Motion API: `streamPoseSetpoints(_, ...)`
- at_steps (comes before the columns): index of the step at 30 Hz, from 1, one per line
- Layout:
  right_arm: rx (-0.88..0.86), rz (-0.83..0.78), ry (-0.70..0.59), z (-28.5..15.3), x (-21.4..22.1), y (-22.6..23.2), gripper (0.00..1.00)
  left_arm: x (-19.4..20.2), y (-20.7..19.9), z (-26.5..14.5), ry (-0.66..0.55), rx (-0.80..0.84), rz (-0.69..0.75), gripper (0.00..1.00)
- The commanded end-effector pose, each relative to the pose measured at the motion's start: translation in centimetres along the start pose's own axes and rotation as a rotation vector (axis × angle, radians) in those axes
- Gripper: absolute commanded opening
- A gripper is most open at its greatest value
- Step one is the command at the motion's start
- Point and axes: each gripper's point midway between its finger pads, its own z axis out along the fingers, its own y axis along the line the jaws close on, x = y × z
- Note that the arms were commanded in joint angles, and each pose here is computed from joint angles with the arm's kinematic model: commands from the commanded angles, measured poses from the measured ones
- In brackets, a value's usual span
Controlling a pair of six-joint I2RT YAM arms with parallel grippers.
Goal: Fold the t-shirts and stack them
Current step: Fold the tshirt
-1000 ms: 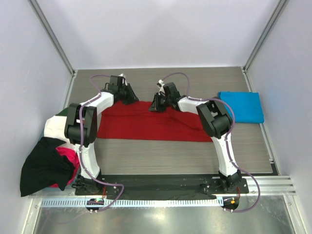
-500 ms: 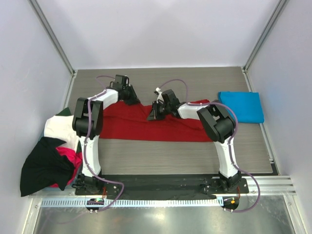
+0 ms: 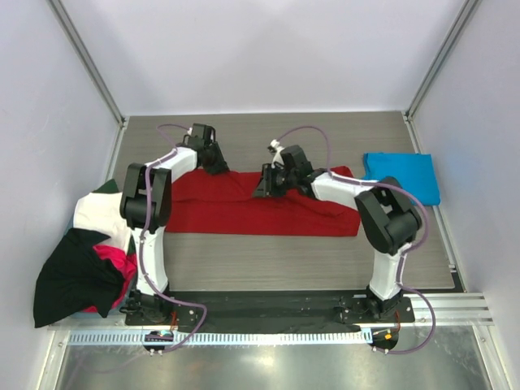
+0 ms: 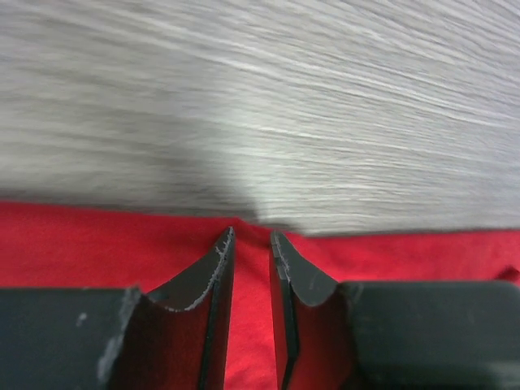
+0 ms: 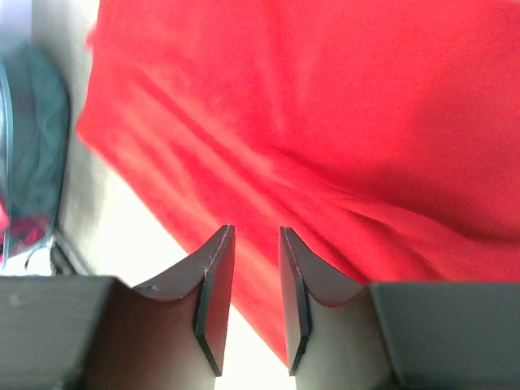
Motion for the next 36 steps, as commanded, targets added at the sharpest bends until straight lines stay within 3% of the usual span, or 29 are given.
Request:
streamPoseSetpoints(1, 0.131, -0.008, -0.197, -5.2, -5.4, -2.3, 0.35, -2.2, 1.3, -2.9, -0.117, -0.095, 0.024, 0.25)
streamPoseSetpoints(7, 0.335, 0.136, -0.239, -9.8, -6.1, -10.4, 0.37, -4.4, 0.7, -6.4, -0.243, -0.135, 0.053, 0.3)
streamPoseSetpoints(9, 0.364, 0.154, -0.238, -10.4, -5.4, -11.6, 0.52, -4.9, -0.6, -8.1, -0.291, -0.139, 0.085, 0.32)
streamPoseSetpoints(12, 0.403, 0.148, -0.232, -10.4, -4.9, -12.8, 0.56, -4.0, -4.1, -9.4, -0.293, -0.055, 0.146, 0.34)
streamPoseSetpoints(21, 0.427, 0.073, -0.272, -10.0, -6.7, -14.0, 0.57, 2.8, -15.7, -7.1, -0.123, 0.225, 0.301, 0.34)
streamPoseSetpoints(27, 0.488, 0.071, -0.265, -9.3, -6.6, -15.7, 0.54, 5.7, -18.4, -3.7, -0.043, 0.253, 0.335, 0.33)
streamPoseSetpoints(36, 0.529, 0.035, -0.249, -8.0, -7.4, -16.0, 0.52, 8.8, -18.8, -0.1, 0.06, 0.263, 0.327, 0.32)
